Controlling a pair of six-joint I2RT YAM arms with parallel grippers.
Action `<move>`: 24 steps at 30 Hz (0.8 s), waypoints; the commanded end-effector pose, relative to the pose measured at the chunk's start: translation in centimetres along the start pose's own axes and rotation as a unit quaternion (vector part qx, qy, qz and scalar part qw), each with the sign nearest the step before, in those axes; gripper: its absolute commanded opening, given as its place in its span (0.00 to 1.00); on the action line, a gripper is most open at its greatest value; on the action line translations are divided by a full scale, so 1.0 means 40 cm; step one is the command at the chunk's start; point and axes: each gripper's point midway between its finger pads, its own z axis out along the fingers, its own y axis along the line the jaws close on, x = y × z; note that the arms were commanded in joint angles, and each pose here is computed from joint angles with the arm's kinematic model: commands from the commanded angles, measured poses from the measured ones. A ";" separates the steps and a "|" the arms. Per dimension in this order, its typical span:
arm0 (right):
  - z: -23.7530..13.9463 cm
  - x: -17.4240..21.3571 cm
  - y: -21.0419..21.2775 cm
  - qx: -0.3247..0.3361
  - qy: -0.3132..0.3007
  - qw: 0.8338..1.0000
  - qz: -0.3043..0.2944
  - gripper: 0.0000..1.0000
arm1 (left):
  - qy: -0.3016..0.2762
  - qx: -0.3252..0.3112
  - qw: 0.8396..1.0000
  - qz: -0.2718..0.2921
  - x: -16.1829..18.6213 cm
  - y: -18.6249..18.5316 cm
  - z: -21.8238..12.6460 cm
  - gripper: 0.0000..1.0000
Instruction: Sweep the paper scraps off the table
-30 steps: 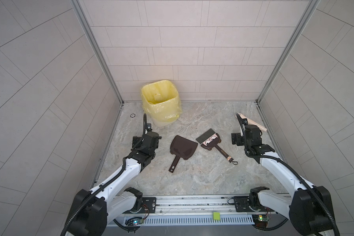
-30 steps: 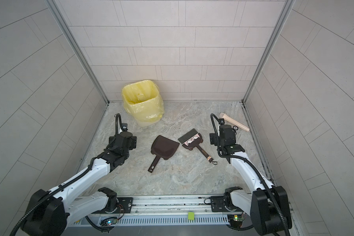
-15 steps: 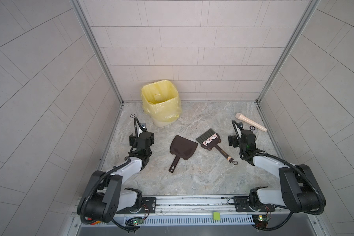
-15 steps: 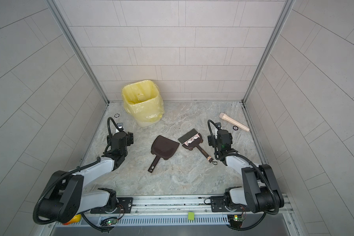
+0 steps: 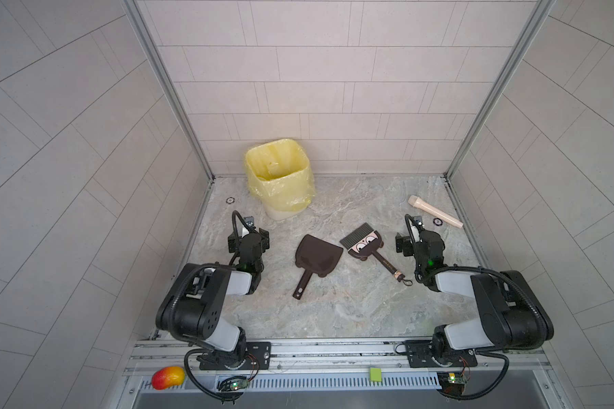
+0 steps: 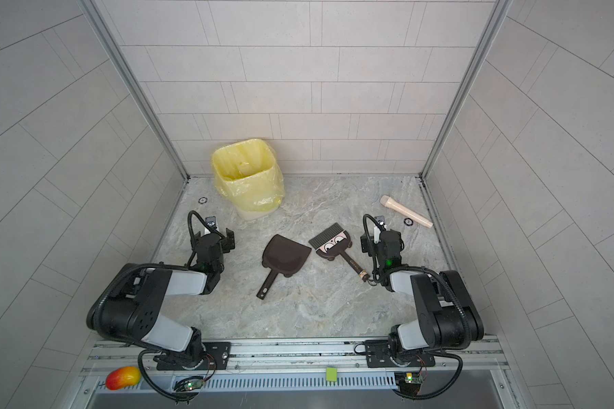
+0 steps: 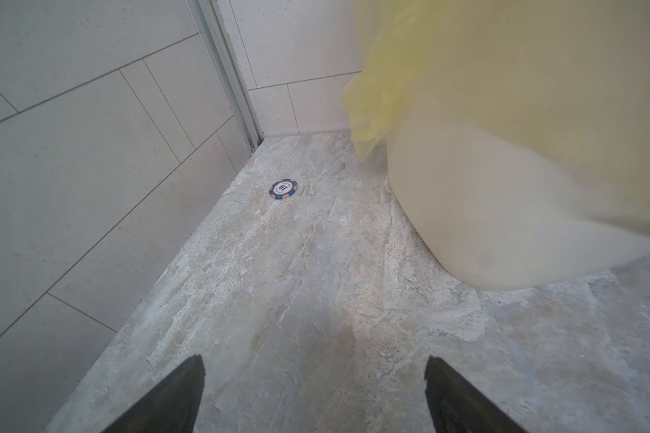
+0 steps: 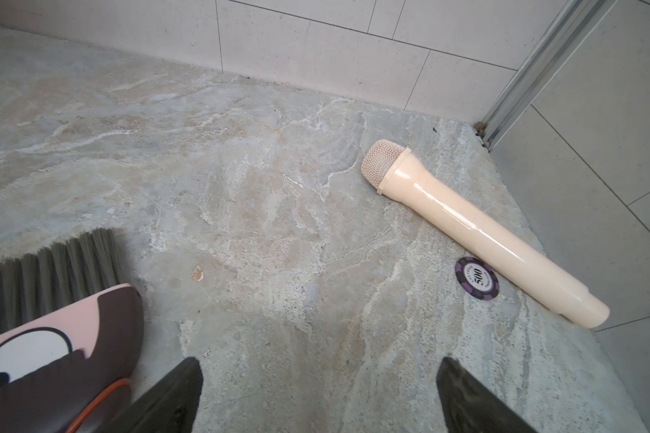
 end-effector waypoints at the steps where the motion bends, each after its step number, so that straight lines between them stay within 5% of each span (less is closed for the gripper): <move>1: 0.003 -0.024 0.002 -0.005 -0.028 1.000 0.004 0.99 | -0.034 -0.012 0.999 -0.032 -0.030 0.020 0.003 0.96; 24: 0.008 -0.023 -0.006 0.000 -0.024 1.000 0.008 0.99 | -0.019 -0.018 0.999 -0.029 -0.020 0.022 0.022 1.00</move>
